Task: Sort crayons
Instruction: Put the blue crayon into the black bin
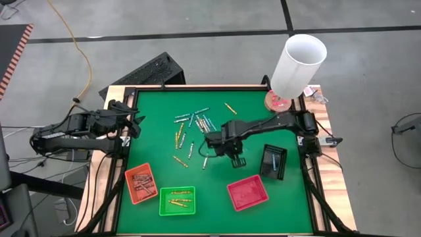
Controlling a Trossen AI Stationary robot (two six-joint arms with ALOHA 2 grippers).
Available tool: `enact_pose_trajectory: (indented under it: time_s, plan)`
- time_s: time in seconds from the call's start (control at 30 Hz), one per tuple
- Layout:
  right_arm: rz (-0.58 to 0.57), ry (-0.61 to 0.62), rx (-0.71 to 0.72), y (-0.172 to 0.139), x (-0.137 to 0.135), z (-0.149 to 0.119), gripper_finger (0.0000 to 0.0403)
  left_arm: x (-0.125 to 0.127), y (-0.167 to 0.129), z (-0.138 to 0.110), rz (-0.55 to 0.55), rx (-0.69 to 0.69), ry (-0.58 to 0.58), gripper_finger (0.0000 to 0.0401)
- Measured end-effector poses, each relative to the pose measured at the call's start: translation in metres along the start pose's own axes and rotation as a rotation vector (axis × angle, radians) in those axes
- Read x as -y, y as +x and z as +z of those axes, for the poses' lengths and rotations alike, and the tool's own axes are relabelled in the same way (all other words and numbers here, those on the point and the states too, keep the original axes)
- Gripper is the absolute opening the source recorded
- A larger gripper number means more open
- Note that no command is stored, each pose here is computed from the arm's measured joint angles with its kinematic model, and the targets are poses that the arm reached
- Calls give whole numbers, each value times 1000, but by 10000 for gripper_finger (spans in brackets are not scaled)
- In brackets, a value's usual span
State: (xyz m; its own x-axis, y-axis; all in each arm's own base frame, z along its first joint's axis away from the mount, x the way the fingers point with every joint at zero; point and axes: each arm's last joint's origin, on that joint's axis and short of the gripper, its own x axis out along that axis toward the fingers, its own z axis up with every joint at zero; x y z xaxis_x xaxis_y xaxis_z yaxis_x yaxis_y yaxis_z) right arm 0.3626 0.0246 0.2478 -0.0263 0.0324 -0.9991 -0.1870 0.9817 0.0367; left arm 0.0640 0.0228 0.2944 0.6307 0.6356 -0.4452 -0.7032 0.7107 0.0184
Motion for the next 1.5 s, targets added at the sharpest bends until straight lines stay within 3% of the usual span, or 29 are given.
enact_pose_trajectory:
  time_s: [0.23, 0.5, 0.7, 0.93, 1.07, 1.3, 1.5]
  plan:
    - [22, 77, -86, -1, -41, -9, 2, 0, 0, 0, 0, 0, 17, 223]
    - [-37, 248, 44, -48, -59, -38, 2, 0, 0, 0, -8, -3, 19, 223]
    - [-123, 598, 163, -91, -57, -81, 2, 1, 0, 0, -20, -7, 20, 223]
    - [-124, 996, 302, -120, -54, -122, 2, 1, 0, 0, -20, -7, 18, 223]
    - [-138, 1191, 303, -108, -51, -142, 2, 1, 0, 0, -21, -8, 18, 223]
    - [-140, 1504, 188, -60, -55, -175, 2, 1, 0, 0, -21, -8, 17, 223]
    - [-51, 1638, 236, -23, -65, -182, 2, 1, 0, 0, -21, -7, 16, 223]
